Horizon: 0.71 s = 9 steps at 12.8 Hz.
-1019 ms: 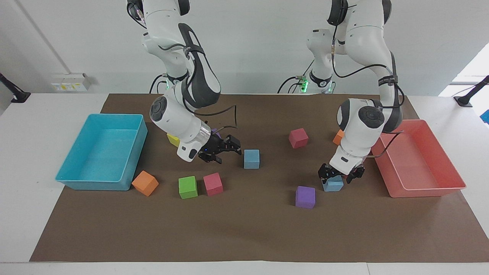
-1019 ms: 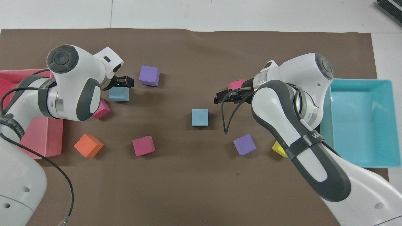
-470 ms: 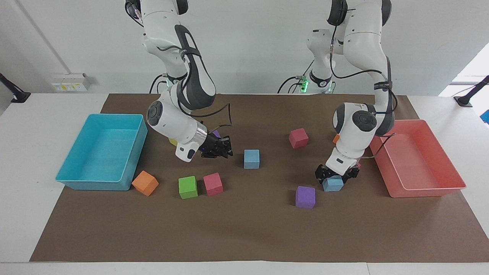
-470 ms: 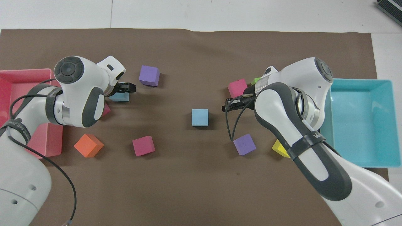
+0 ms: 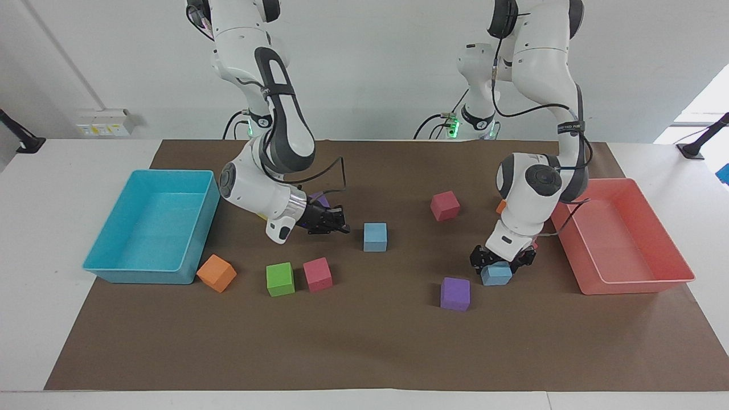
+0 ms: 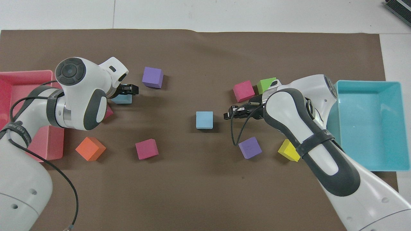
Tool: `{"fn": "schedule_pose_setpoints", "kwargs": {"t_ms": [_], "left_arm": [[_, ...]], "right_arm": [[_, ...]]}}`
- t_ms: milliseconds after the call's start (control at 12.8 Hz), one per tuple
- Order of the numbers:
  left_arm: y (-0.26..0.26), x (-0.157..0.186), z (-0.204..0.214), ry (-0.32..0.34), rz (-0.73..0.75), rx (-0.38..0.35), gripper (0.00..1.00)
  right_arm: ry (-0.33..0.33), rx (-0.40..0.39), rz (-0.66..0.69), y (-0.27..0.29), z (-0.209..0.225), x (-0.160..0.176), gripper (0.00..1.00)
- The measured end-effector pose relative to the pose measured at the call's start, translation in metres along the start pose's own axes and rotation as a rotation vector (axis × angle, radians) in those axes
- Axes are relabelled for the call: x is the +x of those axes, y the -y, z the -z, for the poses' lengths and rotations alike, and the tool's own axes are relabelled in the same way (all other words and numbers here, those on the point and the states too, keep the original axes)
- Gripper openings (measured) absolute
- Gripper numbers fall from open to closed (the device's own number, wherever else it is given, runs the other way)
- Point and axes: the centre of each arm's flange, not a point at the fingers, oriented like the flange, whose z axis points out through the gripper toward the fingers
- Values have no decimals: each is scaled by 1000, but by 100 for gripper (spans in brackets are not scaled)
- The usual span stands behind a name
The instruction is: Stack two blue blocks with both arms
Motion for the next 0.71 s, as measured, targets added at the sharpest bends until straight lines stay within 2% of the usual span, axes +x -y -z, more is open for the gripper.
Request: {"fn": "schedule_pose_setpoints", "kwargs": {"t_ms": [78, 157, 235, 313, 392, 705], "left_arm": [[0, 0, 0, 0, 0, 0, 93], [0, 0, 0, 0, 2, 0, 93], [0, 0, 0, 0, 5, 0, 83], [0, 0, 0, 0, 7, 0, 67], [0, 0, 1, -1, 7, 0, 58], [0, 0, 1, -2, 8, 0, 57]], "right_arm": [[-21, 22, -33, -5, -2, -1, 1], [-50, 41, -67, -10, -3, -1, 1], [-74, 68, -101, -14, -3, -1, 1], [-90, 95, -132, -16, -4, -1, 1], [-100, 110, -157, -19, -6, -3, 1], [-95, 118, -205, -32, -21, -9, 1]]}}
